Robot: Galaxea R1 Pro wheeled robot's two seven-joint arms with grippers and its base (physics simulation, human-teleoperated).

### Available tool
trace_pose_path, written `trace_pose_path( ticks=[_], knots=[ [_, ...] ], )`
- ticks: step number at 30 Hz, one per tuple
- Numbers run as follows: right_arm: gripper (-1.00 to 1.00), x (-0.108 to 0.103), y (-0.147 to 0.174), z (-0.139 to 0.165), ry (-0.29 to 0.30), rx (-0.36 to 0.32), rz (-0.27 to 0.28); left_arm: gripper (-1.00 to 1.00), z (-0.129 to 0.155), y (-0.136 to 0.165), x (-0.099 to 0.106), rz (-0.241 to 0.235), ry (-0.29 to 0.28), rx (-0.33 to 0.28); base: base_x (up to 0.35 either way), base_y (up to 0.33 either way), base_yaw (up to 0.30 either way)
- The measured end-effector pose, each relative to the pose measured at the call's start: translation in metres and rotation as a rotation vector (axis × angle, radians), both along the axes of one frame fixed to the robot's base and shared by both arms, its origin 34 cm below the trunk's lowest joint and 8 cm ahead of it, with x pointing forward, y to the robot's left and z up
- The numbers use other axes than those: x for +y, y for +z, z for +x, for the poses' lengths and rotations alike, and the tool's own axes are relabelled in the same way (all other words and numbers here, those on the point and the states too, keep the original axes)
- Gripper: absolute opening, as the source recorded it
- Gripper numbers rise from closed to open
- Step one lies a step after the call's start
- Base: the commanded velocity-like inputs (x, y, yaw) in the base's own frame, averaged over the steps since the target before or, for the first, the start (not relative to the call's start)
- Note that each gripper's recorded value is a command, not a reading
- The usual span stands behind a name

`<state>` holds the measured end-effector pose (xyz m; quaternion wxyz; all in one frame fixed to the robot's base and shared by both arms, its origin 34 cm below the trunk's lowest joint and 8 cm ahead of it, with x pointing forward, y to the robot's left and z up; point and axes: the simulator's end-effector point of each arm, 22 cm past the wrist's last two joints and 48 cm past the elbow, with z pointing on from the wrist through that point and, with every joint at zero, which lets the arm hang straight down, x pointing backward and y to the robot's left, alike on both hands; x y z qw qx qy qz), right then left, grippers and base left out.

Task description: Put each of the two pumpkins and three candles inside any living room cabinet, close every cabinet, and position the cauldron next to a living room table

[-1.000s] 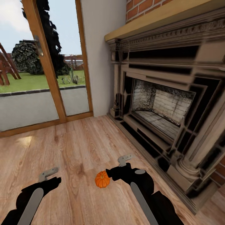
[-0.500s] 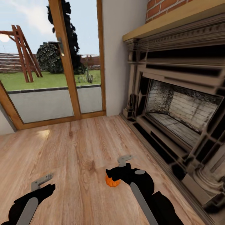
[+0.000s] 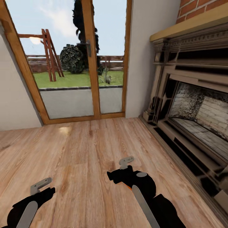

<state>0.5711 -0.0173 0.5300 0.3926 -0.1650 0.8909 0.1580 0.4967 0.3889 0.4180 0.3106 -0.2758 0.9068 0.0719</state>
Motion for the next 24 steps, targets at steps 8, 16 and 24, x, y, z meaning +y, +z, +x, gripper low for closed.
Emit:
trace_pose_path(
  ticks=[8,16,24],
  knots=[
    [1.00,0.0001,0.0002,-0.0002,0.000,0.000,0.000,1.00,-0.0001,-0.0008,0.0009,0.001,0.005,-0.003,0.136,0.282,0.291],
    [1.00,0.0004,0.0002,-0.0005,0.001,0.000,-0.001,1.00,-0.0016,-0.0041,0.0011,-0.001,0.006,0.004,0.256,0.227,0.290],
    [1.00,0.0001,0.0001,-0.0004,0.001,0.000,-0.001,1.00,-0.0017,-0.0048,0.0006,-0.003,0.006,0.005,0.258,0.233,0.290]
  ],
)
